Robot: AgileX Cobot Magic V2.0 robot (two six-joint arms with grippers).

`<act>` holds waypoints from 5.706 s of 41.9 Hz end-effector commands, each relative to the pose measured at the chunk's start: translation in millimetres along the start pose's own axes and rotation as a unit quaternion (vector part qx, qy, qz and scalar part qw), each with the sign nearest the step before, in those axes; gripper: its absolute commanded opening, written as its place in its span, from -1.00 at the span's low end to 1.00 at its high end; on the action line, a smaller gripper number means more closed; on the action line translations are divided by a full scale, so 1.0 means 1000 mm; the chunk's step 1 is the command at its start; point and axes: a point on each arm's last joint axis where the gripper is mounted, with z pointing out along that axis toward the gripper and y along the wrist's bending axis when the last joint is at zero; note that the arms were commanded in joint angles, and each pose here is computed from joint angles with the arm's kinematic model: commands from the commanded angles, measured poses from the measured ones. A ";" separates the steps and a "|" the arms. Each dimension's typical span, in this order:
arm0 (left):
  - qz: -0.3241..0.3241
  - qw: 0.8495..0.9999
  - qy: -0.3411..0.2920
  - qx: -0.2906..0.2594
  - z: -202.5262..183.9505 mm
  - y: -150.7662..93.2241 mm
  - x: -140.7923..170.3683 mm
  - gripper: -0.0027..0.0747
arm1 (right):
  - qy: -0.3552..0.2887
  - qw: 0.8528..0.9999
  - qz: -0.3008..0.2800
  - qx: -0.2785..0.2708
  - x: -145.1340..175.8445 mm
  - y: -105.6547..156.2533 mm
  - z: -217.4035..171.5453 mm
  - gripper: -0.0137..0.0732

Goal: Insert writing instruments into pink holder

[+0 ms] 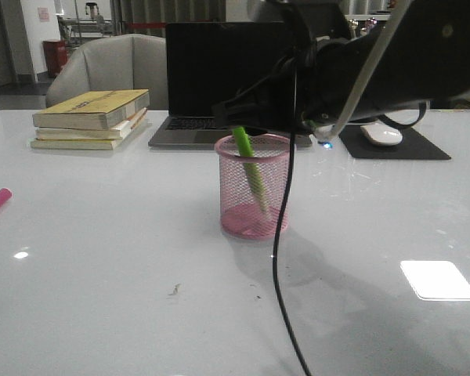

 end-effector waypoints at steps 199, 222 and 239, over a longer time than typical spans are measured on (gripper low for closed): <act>0.004 0.959 -0.284 0.009 0.270 -0.058 -0.088 0.34 | 0.093 0.991 -0.057 -0.072 -0.053 0.009 -0.259 0.41; 0.158 0.987 -0.030 0.000 0.073 -0.016 -0.116 0.33 | 0.113 0.992 -0.051 -0.031 -0.050 -0.003 -0.260 0.41; 0.166 0.985 -0.036 -0.022 -0.008 -0.007 -0.028 0.33 | 0.079 0.995 -0.037 -0.042 -0.031 -0.001 -0.296 0.41</act>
